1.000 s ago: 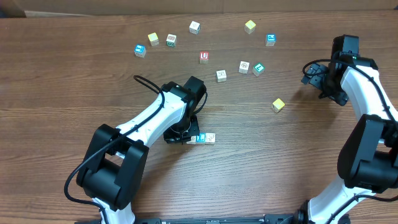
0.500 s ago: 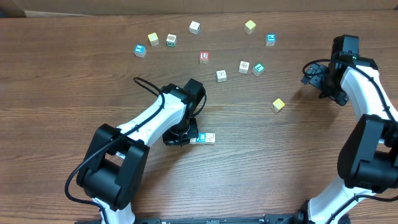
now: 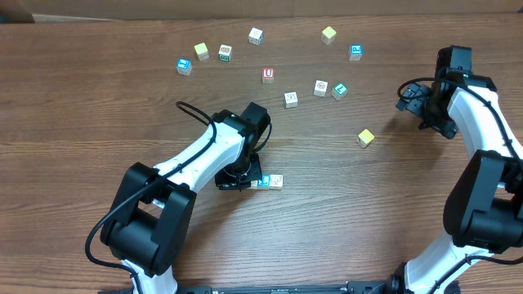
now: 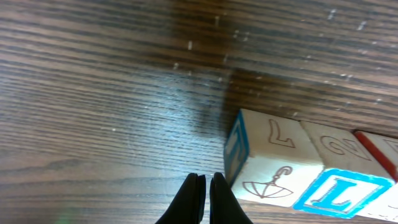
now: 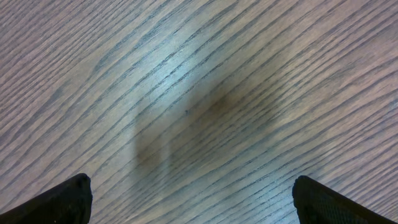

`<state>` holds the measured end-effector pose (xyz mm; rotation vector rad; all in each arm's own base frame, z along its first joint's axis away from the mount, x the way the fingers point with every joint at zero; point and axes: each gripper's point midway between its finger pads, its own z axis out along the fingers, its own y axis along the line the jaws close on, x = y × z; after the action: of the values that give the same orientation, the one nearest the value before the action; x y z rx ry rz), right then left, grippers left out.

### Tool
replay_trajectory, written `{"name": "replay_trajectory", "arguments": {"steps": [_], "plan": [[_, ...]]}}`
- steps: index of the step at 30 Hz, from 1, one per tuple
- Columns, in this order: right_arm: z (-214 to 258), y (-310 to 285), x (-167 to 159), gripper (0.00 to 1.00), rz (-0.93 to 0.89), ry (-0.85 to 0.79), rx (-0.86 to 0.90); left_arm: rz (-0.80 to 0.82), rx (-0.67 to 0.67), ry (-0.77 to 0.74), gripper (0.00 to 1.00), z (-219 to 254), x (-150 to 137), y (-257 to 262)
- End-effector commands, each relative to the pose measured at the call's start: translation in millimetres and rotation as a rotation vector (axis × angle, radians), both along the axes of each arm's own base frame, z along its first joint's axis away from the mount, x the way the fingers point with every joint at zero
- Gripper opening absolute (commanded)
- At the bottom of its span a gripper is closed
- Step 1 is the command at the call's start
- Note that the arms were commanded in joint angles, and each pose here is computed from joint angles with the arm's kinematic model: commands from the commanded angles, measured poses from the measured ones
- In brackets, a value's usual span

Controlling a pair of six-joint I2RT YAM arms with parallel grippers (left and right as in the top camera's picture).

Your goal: Form a horizontal line

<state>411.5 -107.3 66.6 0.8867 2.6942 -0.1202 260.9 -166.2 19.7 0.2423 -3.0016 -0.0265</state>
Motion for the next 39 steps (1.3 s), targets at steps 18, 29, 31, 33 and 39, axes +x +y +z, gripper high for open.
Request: {"name": "replay_trajectory", "arguments": {"steps": [18,29,31,33,39], "plan": [[16.0,-2.2,7.9,1.0,0.0,-0.046,-0.013,-0.04,-0.038,0.027,0.04,-3.2,-5.0,-6.9],[16.0,-2.2,7.9,1.0,0.0,-0.046,-0.013,-0.039,-0.039,0.029,0.05,-3.1,-5.4,-6.8],[16.0,-2.2,7.9,1.0,0.0,-0.046,-0.013,-0.044,-0.034,0.032,0.06,-3.0,-6.2,-5.6],[16.0,-2.2,7.9,1.0,0.0,-0.046,-0.013,-0.074,-0.037,0.035,0.08,-2.9,-6.7,-5.0],[16.0,-2.2,7.9,1.0,0.0,-0.046,-0.013,-0.077,-0.03,0.043,0.11,-2.6,-4.2,5.0]]}}
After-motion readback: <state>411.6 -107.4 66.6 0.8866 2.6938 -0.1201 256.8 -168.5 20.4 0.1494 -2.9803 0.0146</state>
